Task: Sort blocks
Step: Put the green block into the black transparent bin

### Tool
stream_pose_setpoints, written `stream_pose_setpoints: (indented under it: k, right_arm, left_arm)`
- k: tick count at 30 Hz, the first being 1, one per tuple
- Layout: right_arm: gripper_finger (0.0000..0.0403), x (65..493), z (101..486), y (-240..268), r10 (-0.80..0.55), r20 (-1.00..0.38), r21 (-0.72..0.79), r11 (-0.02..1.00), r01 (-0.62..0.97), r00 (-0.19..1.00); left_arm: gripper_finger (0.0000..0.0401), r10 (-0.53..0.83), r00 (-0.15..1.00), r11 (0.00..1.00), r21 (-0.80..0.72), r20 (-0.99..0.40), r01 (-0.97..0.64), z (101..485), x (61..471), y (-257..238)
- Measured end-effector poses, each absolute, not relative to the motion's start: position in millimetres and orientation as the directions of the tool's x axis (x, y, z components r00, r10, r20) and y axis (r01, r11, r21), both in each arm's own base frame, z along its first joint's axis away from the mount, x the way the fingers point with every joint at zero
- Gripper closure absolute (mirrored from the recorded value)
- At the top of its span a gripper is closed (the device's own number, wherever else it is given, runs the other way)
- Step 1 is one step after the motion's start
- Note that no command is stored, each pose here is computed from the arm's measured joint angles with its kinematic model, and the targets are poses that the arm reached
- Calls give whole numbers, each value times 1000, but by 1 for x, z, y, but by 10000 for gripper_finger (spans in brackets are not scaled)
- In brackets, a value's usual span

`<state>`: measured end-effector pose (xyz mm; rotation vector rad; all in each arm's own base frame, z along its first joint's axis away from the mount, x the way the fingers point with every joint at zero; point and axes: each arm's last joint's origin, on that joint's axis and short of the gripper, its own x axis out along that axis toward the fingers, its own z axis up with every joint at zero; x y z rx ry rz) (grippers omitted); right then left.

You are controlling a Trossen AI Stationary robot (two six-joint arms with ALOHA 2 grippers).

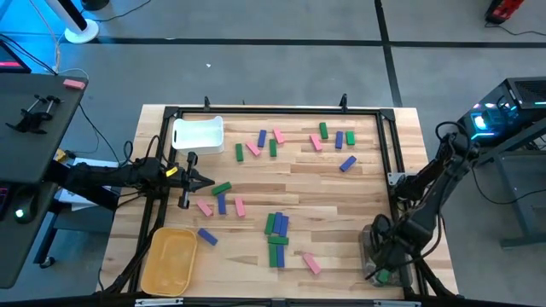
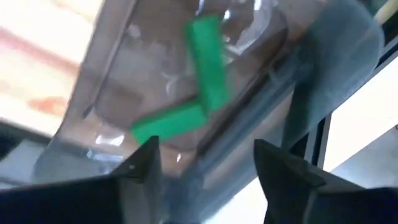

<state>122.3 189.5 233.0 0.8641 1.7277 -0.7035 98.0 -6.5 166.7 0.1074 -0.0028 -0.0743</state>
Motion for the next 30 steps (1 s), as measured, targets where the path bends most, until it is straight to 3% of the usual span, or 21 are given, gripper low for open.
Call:
stream_pose_setpoints:
  k: [6,8,12,16,20,25,30]
  right_arm:
    - [176,130,259,198,271,-954,57,581,812,-127]
    - [177,139,271,202,287,-958,170,558,812,4]
    - [184,170,292,204,277,-883,468,459,755,379]
    - [194,211,293,193,219,-805,587,425,689,551]
    - [201,260,281,177,232,-750,644,472,602,619]
    - [203,311,270,159,303,-637,735,516,440,708]
    - [204,339,250,135,292,-641,730,518,446,709]
  left_arm:
    - [400,-74,997,991,108,-1,74,167,98,-7]
    - [400,-74,997,991,108,-1,74,167,98,-7]
    - [400,-74,997,992,107,-1,74,167,98,-7]
    - [400,-75,997,992,100,-1,75,167,98,-7]
    - [400,-142,987,970,-185,80,155,175,97,-9]
    - [400,-128,959,815,-524,254,247,191,95,-9]
    - [400,4,920,725,-635,392,267,205,90,-5]
